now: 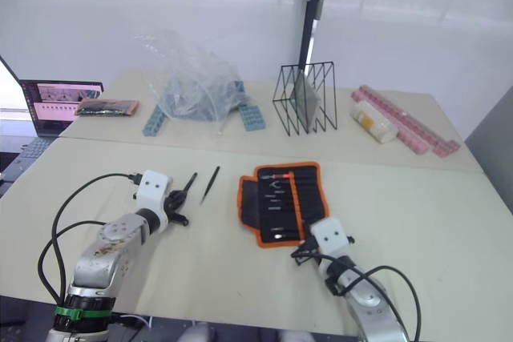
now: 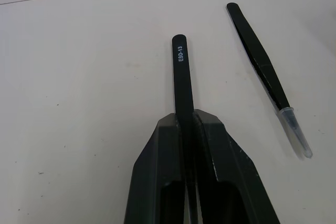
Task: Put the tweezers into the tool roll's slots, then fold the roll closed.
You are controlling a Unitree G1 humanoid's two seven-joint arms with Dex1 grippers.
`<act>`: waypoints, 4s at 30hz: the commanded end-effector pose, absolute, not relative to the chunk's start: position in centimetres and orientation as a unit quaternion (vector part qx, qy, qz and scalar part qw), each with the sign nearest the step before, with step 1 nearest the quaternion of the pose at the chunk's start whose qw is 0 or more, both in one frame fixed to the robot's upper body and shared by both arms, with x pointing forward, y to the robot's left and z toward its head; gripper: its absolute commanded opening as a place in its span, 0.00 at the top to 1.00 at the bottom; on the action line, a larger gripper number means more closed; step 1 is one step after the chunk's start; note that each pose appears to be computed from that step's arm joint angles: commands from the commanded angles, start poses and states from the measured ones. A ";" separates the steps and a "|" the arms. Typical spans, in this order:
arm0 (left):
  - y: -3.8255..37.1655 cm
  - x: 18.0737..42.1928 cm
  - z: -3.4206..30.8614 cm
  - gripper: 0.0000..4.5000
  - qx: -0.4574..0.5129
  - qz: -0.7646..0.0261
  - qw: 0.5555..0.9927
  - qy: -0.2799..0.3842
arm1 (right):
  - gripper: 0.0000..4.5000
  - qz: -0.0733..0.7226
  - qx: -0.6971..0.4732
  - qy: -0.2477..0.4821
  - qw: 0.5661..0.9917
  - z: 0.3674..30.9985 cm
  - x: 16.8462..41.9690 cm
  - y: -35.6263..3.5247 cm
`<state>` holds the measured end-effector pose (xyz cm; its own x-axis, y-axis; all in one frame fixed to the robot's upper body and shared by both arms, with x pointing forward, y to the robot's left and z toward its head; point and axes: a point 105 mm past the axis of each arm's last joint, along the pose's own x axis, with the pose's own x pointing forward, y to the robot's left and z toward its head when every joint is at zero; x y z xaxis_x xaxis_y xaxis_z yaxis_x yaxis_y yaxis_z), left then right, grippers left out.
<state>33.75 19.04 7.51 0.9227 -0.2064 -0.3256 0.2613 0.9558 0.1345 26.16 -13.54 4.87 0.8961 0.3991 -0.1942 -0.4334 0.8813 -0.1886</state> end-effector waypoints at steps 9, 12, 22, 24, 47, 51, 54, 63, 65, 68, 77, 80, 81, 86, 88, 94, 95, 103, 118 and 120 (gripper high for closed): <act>20.6 34.3 12.6 0.99 0.156 -0.191 0.962 0.117 | 1.00 0.227 -0.108 0.135 0.959 2.1 25.3 -13.3; 19.0 34.7 14.6 0.99 0.175 -0.250 0.947 0.100 | 1.00 0.228 -0.108 0.136 0.958 2.0 25.2 -13.3; 8.1 33.6 18.0 0.99 0.158 -0.487 0.855 0.082 | 1.00 0.222 -0.105 0.137 0.960 2.0 25.0 -13.1; 6.2 32.9 17.1 0.99 0.180 -0.527 0.825 0.100 | 1.00 0.220 -0.104 0.137 0.960 2.0 24.9 -13.1; 2.6 31.4 11.9 0.99 0.339 -0.594 0.703 0.195 | 1.00 0.188 -0.094 0.143 0.967 1.9 23.4 -13.0; 2.3 31.6 11.9 0.99 0.343 -0.596 0.700 0.195 | 1.00 0.185 -0.093 0.145 0.967 1.8 23.2 -13.1; 1.9 31.7 12.0 0.99 0.343 -0.597 0.698 0.196 | 1.00 0.185 -0.092 0.147 0.967 1.7 23.1 -13.0; 1.1 32.5 11.8 0.99 0.356 -0.598 0.691 0.193 | 1.00 0.184 -0.089 0.148 0.968 1.7 22.9 -12.8; 0.9 32.5 11.8 0.99 0.360 -0.599 0.689 0.191 | 1.00 0.184 -0.089 0.148 0.968 1.6 23.0 -12.8; 0.6 32.6 11.8 0.99 0.362 -0.601 0.687 0.189 | 1.00 0.183 -0.088 0.147 0.968 1.7 23.0 -12.7; -1.0 32.8 11.4 0.99 0.371 -0.608 0.679 0.177 | 1.00 0.183 -0.087 0.147 0.968 1.6 23.0 -12.7; -1.7 33.0 11.1 0.99 0.373 -0.609 0.679 0.171 | 1.00 0.184 -0.087 0.147 0.968 1.6 23.1 -12.6; -1.9 33.1 11.0 0.99 0.374 -0.609 0.679 0.169 | 1.00 0.185 -0.087 0.147 0.968 1.6 23.0 -12.6; -3.2 33.4 10.3 0.99 0.372 -0.611 0.680 0.160 | 1.00 0.187 -0.088 0.147 0.967 1.6 23.0 -12.5; -3.7 33.3 10.0 0.99 0.366 -0.616 0.680 0.158 | 1.00 0.187 -0.089 0.147 0.967 1.6 23.0 -12.5; -4.1 33.4 9.3 0.99 0.366 -0.616 0.681 0.153 | 1.00 0.188 -0.089 0.147 0.967 1.7 23.0 -12.5; -4.1 33.4 9.3 0.99 0.365 -0.616 0.681 0.152 | 1.00 0.188 -0.089 0.147 0.967 1.7 23.0 -12.5; -3.4 33.5 10.4 0.81 0.364 -0.612 0.687 0.142 | 1.00 0.189 -0.091 0.147 0.967 1.7 23.1 -12.5; 5.4 32.8 15.9 0.01 0.294 -0.539 0.778 0.135 | 1.00 0.194 -0.095 0.147 0.965 1.6 23.5 -12.7; 7.6 33.5 16.4 0.01 0.277 -0.497 0.814 0.116 | 1.00 0.195 -0.096 0.146 0.965 1.6 23.7 -12.8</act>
